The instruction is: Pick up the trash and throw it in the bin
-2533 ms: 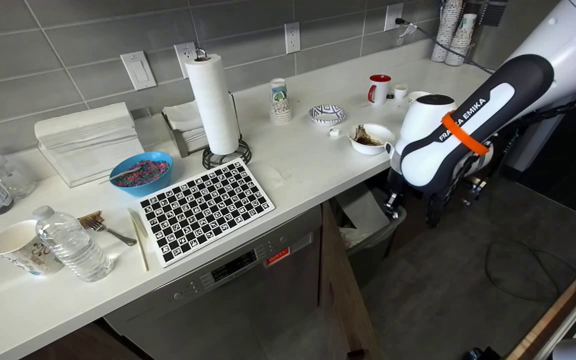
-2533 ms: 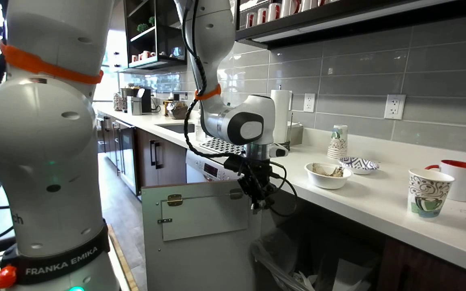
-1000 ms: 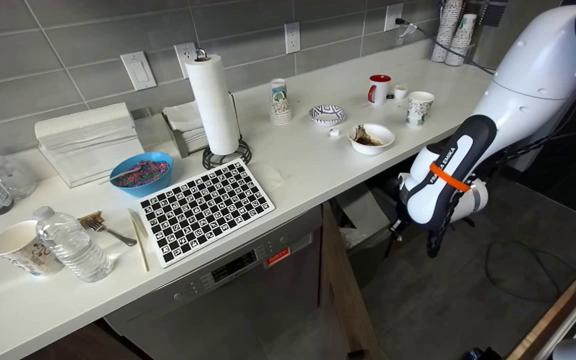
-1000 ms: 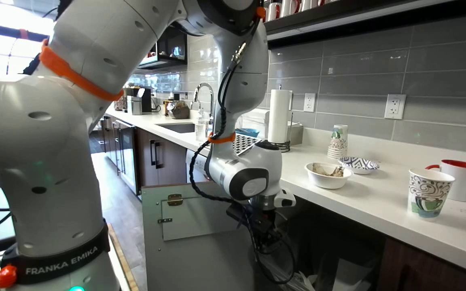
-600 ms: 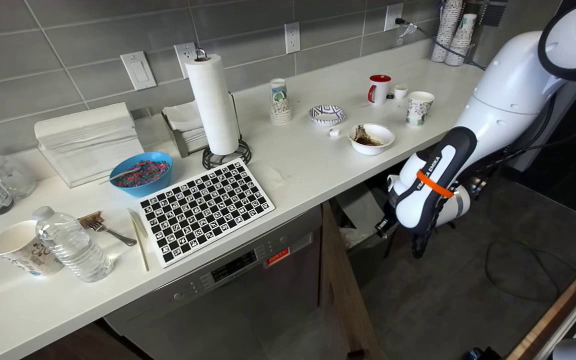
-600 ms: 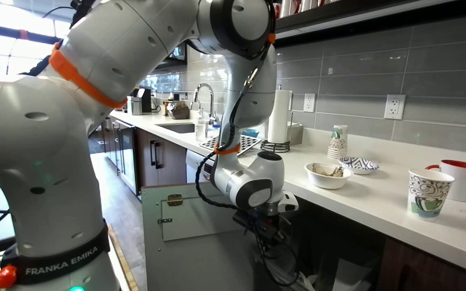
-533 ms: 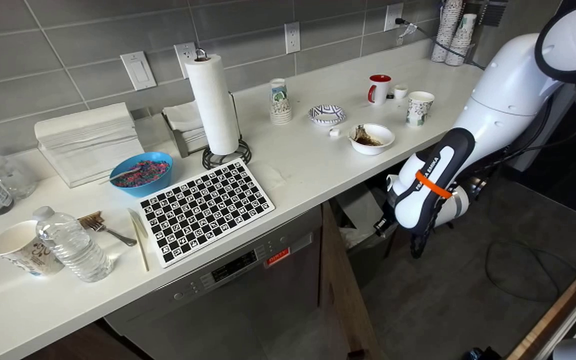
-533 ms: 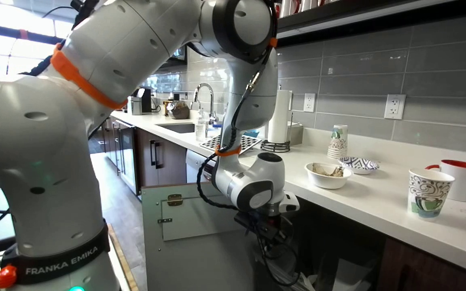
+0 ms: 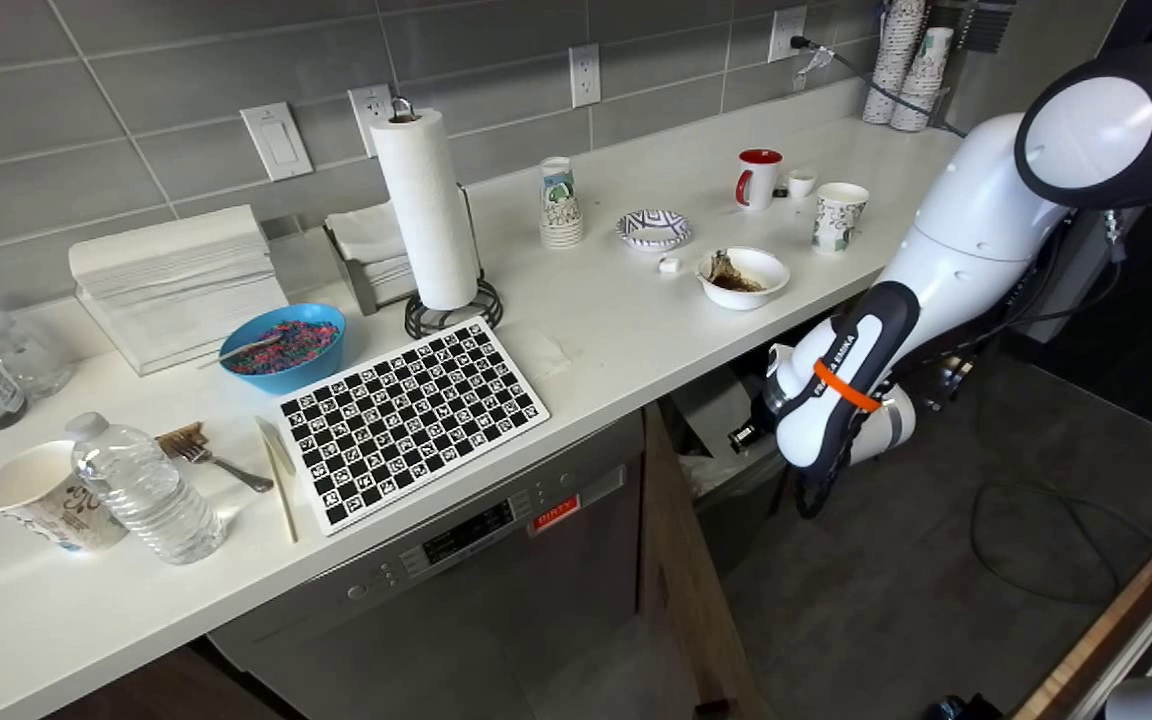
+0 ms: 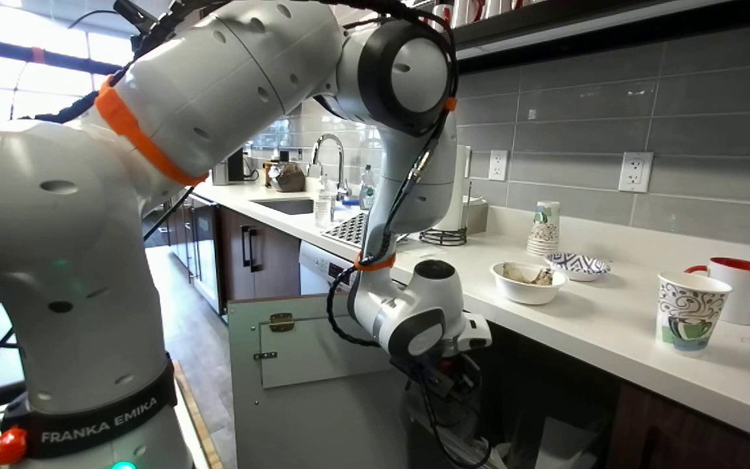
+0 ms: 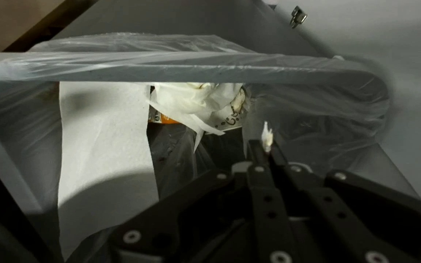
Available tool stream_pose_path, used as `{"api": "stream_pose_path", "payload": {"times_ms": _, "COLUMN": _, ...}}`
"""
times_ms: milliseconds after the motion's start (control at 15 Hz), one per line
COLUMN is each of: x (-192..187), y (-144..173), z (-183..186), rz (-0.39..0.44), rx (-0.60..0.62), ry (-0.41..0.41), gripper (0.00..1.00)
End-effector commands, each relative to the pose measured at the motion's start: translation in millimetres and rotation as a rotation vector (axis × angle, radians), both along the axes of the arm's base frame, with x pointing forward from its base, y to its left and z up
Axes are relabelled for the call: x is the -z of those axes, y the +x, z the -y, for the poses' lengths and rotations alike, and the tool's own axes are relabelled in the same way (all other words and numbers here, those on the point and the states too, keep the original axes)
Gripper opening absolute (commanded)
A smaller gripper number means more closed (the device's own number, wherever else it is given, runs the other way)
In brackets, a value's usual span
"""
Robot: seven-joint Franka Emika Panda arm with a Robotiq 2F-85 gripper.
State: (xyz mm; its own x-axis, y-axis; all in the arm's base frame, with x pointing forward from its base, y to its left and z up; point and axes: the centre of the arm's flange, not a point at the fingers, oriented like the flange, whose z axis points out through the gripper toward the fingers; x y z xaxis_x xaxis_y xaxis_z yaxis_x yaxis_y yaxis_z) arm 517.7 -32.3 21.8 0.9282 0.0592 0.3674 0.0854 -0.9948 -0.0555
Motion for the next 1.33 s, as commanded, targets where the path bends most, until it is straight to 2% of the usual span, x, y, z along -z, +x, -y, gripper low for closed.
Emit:
{"api": "stream_pose_path", "payload": {"times_ms": 0, "x": 19.2, "y": 14.5, "z": 3.5, "rz": 0.047, "rx": 0.061, "ry": 0.01, "gripper": 0.01}}
{"api": "stream_pose_path", "payload": {"times_ms": 600, "x": 30.9, "y": 36.0, "z": 8.9, "rz": 0.114, "rx": 0.194, "ry": 0.032, "gripper": 0.01}}
{"api": "stream_pose_path", "payload": {"times_ms": 667, "x": 31.9, "y": 37.6, "z": 8.3, "rz": 0.113, "rx": 0.201, "ry": 0.032, "gripper": 0.29}}
{"api": "stream_pose_path", "payload": {"times_ms": 800, "x": 34.2, "y": 39.4, "z": 7.5, "rz": 0.109, "rx": 0.205, "ry": 0.031, "gripper": 0.37}}
{"api": "stream_pose_path", "payload": {"times_ms": 1267, "x": 24.0, "y": 39.3, "z": 8.5, "rz": 0.092, "rx": 0.211, "ry": 0.051, "gripper": 0.9}}
